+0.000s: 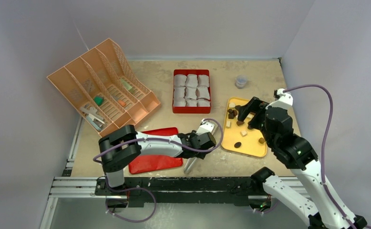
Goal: Pack the chocolate
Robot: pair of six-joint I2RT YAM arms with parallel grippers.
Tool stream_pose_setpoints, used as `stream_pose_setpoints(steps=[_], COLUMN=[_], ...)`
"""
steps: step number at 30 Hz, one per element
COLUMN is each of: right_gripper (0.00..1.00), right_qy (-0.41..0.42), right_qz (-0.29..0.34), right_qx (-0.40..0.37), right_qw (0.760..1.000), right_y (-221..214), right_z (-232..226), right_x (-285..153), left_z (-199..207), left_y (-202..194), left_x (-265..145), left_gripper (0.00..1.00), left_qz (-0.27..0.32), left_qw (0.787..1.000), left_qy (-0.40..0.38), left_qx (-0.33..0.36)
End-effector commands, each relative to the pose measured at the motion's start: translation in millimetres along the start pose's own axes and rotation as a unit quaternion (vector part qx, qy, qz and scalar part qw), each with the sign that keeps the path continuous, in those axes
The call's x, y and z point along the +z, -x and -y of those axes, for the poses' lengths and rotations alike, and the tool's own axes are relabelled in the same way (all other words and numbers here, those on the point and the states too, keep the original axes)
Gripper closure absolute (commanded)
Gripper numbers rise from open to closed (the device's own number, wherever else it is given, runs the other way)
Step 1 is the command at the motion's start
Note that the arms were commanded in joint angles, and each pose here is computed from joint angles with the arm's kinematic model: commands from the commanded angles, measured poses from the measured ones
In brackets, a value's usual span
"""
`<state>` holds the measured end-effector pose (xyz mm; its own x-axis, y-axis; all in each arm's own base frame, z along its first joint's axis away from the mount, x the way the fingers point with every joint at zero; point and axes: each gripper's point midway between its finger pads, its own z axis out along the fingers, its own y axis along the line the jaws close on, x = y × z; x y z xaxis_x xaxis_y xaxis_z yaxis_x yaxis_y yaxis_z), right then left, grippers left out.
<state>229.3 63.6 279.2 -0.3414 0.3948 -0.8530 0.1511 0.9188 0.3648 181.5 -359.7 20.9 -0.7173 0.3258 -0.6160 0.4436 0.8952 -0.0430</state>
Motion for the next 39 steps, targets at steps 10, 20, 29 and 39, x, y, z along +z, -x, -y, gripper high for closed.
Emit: stream_pose_setpoints(steps=[10,20,29,39], right_gripper=[0.11,0.67,0.42,0.2], right_qy=[0.088,0.156,0.115,0.082], right_qz=[-0.05,-0.081,-0.039,0.053], right_qx=[0.058,0.063,0.056,0.056], right_qw=[0.993,0.982,0.991,0.994], right_y=[-24.1,-42.2,-14.5,40.4], right_z=[-40.3,-73.0,-52.9,-22.5], right_x=[8.4,22.4,7.7,-35.3], left_z=[8.1,9.3,14.9,55.9], left_y=[77.3,99.8,118.0,121.6], left_x=[-73.6,-98.9,-119.9,-116.4], left_gripper=[0.55,0.55,0.56,0.58], left_qz=[0.101,0.134,0.168,0.167], left_qw=[0.994,0.989,0.981,0.972], left_qy=[-0.041,-0.06,-0.093,-0.157], left_qx=[-0.026,-0.015,0.02,0.056])
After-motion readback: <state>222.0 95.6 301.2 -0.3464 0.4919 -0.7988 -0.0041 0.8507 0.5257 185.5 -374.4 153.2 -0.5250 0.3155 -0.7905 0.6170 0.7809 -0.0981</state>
